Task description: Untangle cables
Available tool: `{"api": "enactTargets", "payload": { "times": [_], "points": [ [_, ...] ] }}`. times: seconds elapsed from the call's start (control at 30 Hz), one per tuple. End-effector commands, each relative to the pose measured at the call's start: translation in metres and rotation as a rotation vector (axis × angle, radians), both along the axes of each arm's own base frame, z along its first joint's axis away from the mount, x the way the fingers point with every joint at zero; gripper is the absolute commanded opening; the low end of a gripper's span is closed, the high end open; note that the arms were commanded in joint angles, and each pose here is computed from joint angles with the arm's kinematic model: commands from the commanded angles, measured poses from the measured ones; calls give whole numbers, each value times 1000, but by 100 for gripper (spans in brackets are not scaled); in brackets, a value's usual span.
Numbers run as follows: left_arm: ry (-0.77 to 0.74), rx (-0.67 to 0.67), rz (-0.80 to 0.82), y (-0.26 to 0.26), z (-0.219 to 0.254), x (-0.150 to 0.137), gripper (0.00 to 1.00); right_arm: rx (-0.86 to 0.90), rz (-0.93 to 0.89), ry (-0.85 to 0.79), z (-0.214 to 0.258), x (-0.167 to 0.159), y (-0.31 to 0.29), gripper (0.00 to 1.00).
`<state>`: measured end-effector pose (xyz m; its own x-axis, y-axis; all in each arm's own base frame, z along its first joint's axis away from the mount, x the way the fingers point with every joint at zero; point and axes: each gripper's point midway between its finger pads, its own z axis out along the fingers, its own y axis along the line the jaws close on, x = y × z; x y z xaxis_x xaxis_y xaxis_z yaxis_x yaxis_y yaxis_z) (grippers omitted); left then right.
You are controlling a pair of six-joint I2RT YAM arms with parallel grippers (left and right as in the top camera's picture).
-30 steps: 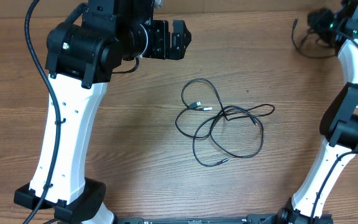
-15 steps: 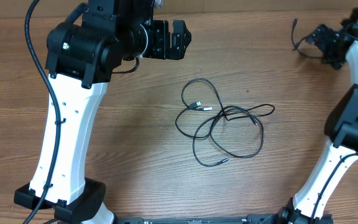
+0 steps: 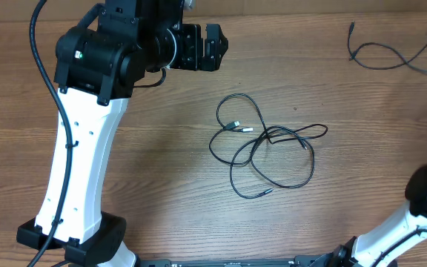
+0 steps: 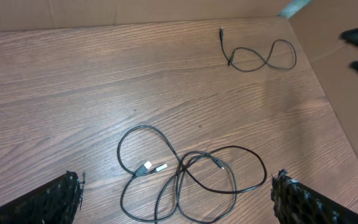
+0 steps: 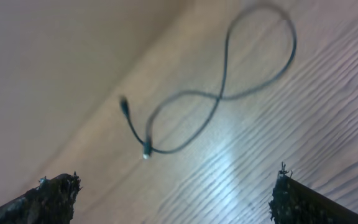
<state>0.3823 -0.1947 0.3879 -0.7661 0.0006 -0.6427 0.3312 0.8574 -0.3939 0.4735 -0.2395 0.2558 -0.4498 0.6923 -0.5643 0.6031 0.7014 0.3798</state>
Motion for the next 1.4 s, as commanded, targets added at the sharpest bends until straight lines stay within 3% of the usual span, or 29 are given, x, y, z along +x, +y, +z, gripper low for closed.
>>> {"api": "enactTargets", "payload": {
  "times": [0.0, 0.27, 0.63, 1.2, 1.37],
  "points": [
    [-12, 6, -27, -3, 2, -4, 100, -4, -28, 55, -24, 0, -11, 100],
    [-12, 6, -27, -3, 2, -4, 100, -113, -141, 133, -77, 16, -56, 100],
    [-12, 6, -27, -3, 2, -4, 100, -156, -160, 84, -153, 61, -90, 100],
    [-12, 6, -27, -3, 2, -4, 100, -202, -230, 172, -245, 62, -113, 99],
    [-12, 6, -27, -3, 2, -4, 99, -171, -191, 125, -248, 73, -107, 83]
  ]
}}
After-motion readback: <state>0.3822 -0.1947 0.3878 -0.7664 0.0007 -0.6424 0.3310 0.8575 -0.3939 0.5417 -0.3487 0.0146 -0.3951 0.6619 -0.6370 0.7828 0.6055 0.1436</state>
